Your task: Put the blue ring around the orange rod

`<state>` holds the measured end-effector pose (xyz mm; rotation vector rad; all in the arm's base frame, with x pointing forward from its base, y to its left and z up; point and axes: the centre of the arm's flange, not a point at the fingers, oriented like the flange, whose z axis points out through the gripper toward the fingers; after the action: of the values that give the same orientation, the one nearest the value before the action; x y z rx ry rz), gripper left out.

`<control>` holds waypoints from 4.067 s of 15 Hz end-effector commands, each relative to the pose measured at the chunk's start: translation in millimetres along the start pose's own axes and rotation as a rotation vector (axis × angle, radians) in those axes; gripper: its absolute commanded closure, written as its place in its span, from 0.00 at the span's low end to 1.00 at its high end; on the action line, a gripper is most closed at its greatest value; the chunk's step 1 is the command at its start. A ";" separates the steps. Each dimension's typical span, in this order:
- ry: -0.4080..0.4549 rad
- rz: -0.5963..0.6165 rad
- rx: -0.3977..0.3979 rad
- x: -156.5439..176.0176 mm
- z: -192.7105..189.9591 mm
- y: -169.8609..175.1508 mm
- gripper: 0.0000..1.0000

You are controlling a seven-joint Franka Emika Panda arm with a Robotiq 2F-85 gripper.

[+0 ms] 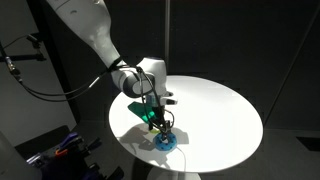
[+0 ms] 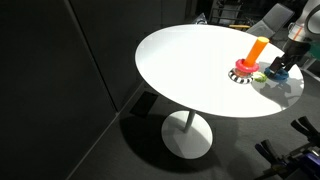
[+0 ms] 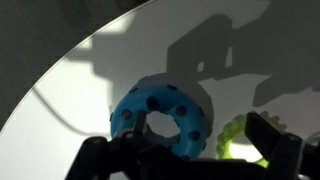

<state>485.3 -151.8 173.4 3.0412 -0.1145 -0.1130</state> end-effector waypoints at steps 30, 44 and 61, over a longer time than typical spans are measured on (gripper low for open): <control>0.099 0.000 0.024 35.4 -170.5 -14.3 0.90; 0.104 -0.058 0.119 66.6 -256.5 -76.3 0.90; 0.035 -0.141 0.027 56.4 -249.7 -126.8 0.90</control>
<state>570.3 -14.7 402.3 3.1015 0.1029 -0.0376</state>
